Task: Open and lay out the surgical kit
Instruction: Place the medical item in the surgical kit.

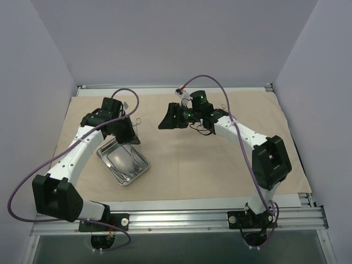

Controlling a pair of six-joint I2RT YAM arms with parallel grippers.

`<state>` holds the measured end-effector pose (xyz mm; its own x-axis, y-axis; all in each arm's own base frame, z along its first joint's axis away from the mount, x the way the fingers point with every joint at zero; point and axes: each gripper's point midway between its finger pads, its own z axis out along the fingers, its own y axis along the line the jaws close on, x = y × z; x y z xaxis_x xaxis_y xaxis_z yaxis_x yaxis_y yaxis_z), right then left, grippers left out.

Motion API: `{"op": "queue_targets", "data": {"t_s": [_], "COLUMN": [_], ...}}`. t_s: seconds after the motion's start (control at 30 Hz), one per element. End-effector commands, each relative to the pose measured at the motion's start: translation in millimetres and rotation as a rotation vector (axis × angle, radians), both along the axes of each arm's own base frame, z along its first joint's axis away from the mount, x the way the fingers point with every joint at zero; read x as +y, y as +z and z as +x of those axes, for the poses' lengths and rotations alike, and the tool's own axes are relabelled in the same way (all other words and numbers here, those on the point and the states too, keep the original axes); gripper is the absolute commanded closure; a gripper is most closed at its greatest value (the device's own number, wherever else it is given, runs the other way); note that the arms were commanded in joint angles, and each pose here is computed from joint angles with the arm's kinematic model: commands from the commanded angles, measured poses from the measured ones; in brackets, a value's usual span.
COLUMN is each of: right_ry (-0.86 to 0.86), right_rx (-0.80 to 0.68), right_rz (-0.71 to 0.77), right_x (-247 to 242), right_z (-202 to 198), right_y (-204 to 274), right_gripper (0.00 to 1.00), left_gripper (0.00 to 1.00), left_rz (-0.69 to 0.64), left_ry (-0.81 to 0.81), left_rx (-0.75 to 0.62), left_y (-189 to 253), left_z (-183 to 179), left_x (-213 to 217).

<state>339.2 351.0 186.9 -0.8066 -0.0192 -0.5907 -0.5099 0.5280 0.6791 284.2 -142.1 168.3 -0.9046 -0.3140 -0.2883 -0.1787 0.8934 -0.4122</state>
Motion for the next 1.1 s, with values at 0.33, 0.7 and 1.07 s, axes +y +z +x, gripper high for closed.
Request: {"op": "queue_targets", "data": {"t_s": [0.33,0.7,1.07], "right_ry": [0.221,0.280,0.304], "right_rx": [-0.073,-0.075,-0.069], "right_rz": [0.512,0.602,0.581], "right_x": [11.5,9.0,10.0], "right_z": [-16.6,-26.0,-28.2], "right_y": [131.3,151.0,143.7], "right_gripper": [0.39,0.39,0.43], "left_gripper": [0.98,0.98,0.98], "left_rz": [-0.479,-0.625,-0.693], "left_ry": [-0.351,-0.443,-0.471], "left_rx": [-0.335,-0.391,-0.423], "left_y": [123.2,152.6,164.8], "left_z": [12.5,6.6,6.3], "left_x": [-79.7,-100.5,-107.4]}}
